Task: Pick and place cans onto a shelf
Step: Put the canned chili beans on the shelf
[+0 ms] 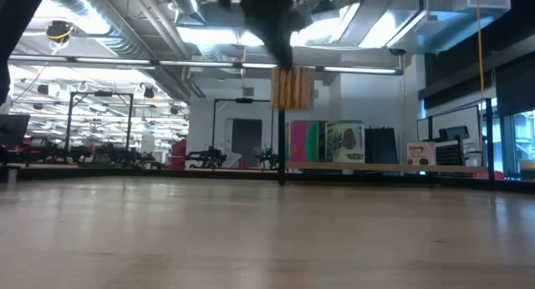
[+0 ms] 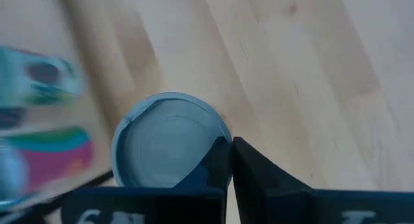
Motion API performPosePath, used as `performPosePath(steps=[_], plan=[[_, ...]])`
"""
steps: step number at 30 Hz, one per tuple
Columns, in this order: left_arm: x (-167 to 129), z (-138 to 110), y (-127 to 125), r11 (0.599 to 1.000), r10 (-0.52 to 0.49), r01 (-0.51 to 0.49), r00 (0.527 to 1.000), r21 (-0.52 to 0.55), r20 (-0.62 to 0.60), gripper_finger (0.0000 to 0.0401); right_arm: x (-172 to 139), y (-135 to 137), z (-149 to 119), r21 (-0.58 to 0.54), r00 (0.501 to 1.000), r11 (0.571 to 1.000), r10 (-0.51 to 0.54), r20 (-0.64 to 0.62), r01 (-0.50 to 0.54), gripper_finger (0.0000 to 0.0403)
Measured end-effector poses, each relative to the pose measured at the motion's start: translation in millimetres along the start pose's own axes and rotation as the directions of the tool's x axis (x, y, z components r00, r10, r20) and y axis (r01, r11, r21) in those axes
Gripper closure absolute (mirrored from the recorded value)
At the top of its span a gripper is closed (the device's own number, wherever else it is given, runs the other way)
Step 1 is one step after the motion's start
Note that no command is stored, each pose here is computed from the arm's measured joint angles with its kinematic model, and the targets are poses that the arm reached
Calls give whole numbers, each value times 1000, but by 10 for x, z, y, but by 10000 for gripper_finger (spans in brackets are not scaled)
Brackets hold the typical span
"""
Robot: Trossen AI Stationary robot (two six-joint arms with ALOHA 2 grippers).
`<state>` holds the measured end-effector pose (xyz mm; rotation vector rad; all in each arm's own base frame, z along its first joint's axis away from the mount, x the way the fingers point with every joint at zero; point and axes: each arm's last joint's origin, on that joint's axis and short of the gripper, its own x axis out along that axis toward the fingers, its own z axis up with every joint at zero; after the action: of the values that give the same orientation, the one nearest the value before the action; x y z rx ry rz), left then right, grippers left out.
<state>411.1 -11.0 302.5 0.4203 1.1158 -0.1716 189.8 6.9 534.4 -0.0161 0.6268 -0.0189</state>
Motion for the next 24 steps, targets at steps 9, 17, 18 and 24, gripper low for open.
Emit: performPosePath(steps=[9, 17, 18, 24], plan=[[-832, 179, 157, 981, 69, -89, 991, 173, 118, 400, -54, 1, -35, 0, 1000, 1000, 18, -10, -18, 398], [-1202, 214, 228, 975, -38, -26, 960, 222, 277, 401, -53, 5, -81, 1, 998, 999, 34, -59, -34, 388], [-1207, 219, 243, 975, -35, -30, 957, 219, 289, 401, -53, 5, -86, -2, 997, 999, 34, -63, -34, 388], [-1109, 314, 354, 976, 10, -88, 934, 201, 358, 401, -130, 0, -119, -55, 998, 998, 34, -59, -37, 386]])
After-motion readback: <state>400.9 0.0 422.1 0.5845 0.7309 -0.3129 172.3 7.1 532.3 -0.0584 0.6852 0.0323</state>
